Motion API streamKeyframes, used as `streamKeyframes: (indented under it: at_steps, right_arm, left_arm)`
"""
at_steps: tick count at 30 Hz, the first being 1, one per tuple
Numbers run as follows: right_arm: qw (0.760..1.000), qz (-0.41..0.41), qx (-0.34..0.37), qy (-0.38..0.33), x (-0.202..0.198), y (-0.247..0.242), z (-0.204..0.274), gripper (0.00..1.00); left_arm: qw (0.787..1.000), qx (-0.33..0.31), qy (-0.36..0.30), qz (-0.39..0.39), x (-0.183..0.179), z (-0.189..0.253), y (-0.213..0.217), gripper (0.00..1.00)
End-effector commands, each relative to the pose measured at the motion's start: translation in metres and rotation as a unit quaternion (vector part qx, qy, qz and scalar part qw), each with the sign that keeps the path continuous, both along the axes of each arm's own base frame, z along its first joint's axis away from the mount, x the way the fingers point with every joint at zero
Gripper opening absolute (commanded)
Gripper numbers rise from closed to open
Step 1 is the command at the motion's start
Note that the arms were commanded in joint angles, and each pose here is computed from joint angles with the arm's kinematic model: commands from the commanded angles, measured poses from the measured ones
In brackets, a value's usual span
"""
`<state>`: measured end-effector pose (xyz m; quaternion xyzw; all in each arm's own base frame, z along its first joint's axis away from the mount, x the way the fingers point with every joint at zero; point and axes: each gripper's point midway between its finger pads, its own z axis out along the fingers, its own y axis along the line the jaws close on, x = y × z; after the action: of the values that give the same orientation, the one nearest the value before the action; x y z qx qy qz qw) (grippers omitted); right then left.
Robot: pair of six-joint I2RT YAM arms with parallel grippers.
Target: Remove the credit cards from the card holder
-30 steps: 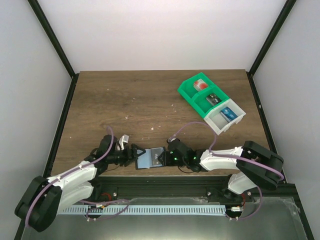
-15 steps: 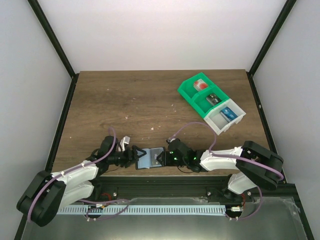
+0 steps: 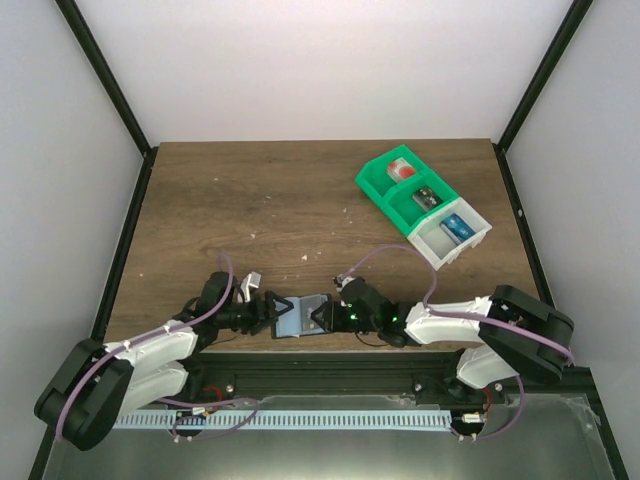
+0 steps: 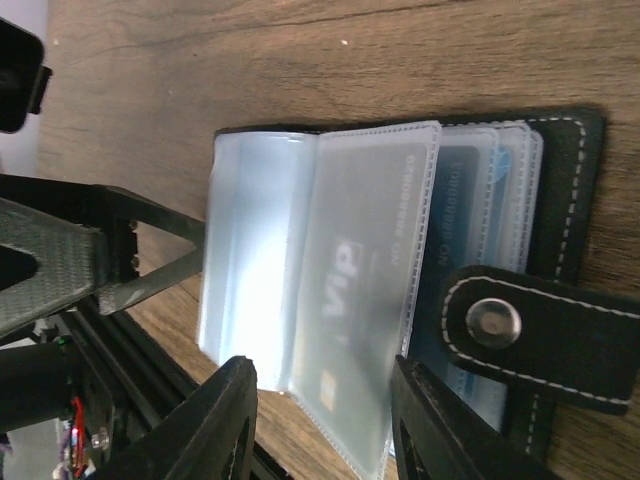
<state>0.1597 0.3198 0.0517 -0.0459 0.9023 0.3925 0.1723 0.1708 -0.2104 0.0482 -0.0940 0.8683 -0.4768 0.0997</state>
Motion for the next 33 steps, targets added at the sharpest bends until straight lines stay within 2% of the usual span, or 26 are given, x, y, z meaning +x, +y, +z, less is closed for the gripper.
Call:
streamKeyframes:
  at_steps: [1,13,18,23,27,33]
  right_arm:
    - [0.999,-0.001,0.038,-0.011,0.002,0.007,0.018,0.39]
    - [0.996,0.019,0.083,-0.019,-0.003,0.014,0.035,0.39]
    - [0.994,0.037,0.101,-0.029,-0.004,0.022,0.046,0.40]
    - [0.991,0.055,0.125,-0.010,-0.009,0.034,0.052,0.40]
    - [0.989,0.068,0.129,0.000,-0.010,0.042,0.053,0.40]
    - [0.987,0.082,0.139,0.011,-0.012,0.052,0.051,0.40]
  left_arm:
    - [1.000,0.018,0.020,-0.001,-0.007,-0.011,0.003,0.83]
    - [1.000,0.013,0.015,-0.003,-0.007,-0.005,0.001,0.76]
    - [1.000,0.014,0.015,-0.003,-0.009,-0.006,0.000,0.65]
    - [1.000,0.014,0.020,0.000,-0.010,-0.009,0.001,0.59]
    - [1.000,0.013,0.018,0.003,-0.009,-0.006,0.001,0.47]
    - [0.999,0.041,0.005,0.023,-0.002,-0.003,0.009,0.47]
